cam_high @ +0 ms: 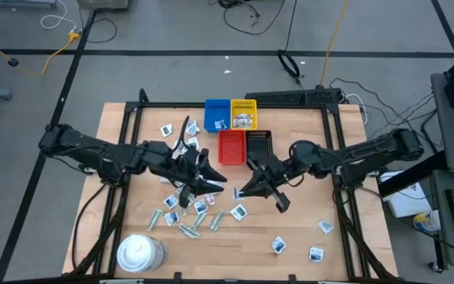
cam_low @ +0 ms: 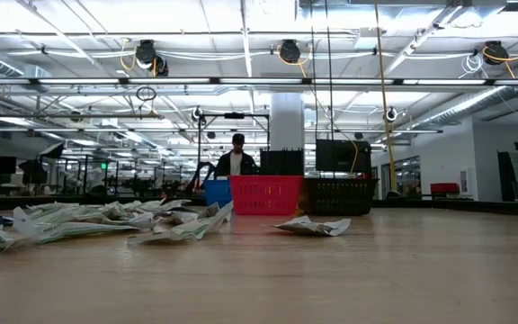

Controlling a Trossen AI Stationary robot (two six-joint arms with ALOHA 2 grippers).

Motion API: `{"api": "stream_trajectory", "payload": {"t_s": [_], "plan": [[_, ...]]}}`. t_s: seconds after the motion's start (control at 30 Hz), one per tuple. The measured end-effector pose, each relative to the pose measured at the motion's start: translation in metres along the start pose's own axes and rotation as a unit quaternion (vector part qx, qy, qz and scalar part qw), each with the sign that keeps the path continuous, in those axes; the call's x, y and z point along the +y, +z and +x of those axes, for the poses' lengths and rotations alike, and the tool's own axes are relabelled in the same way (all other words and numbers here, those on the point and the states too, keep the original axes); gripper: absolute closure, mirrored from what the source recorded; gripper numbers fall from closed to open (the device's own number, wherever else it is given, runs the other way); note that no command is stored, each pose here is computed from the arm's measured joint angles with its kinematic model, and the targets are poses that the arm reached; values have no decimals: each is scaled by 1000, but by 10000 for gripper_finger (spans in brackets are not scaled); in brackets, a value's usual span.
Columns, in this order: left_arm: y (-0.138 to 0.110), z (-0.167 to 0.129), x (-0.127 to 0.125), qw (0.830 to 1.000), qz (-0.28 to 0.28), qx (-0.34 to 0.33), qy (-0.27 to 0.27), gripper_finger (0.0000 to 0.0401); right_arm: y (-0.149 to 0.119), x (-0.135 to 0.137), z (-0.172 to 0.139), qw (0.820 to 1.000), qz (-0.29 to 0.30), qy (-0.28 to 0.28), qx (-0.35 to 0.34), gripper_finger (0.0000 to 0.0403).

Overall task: Pick & Place First Aid Supplies
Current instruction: Put the alcohol pad into the blue bin

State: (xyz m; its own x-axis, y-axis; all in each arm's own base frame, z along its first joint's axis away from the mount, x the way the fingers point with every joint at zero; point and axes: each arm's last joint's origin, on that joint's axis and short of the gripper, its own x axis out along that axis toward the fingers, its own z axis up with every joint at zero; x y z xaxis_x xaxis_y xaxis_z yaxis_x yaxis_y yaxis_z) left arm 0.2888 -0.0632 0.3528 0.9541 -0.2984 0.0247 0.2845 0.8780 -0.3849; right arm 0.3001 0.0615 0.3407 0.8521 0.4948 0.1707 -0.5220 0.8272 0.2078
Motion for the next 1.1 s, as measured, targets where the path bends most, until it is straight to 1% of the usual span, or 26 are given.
{"api": "stream_trajectory", "payload": {"t_s": [0.13, 0.27, 0.43, 0.57, 0.63, 0.7, 0.83, 0.93, 1.1], "plan": [[3, -1, 2, 1000, 0, -13, 9, 244, 0, -1, 0, 1000, -2, 7, -1, 403], [5, 0, 2, 1000, 0, -22, 7, 244, 1, -4, -1, 1000, -3, 3, -2, 403], [-3, 8, 5, 1000, -1, -12, 5, 244, 2, -7, -2, 1000, -5, -2, -3, 403], [-3, 18, 6, 1000, 5, -3, 3, 244, 2, -7, -2, 1000, -5, -2, -3, 403], [1, 25, 7, 1000, 12, -9, -4, 244, 3, -7, -2, 1000, -5, -2, -3, 403], [0, 28, 9, 1000, 13, 3, -9, 244, 3, -7, -2, 1000, -4, -2, -3, 403], [2, 31, 13, 1000, 14, -4, -10, 249, 2, -7, -2, 1000, -4, -2, -2, 403], [3, 31, 12, 1000, 17, -8, -24, 282, 2, -7, -2, 1000, -3, -2, -2, 403], [3, 30, 12, 998, 16, 6, -57, 381, 3, -7, -2, 1000, -4, 0, -3, 403]]}}
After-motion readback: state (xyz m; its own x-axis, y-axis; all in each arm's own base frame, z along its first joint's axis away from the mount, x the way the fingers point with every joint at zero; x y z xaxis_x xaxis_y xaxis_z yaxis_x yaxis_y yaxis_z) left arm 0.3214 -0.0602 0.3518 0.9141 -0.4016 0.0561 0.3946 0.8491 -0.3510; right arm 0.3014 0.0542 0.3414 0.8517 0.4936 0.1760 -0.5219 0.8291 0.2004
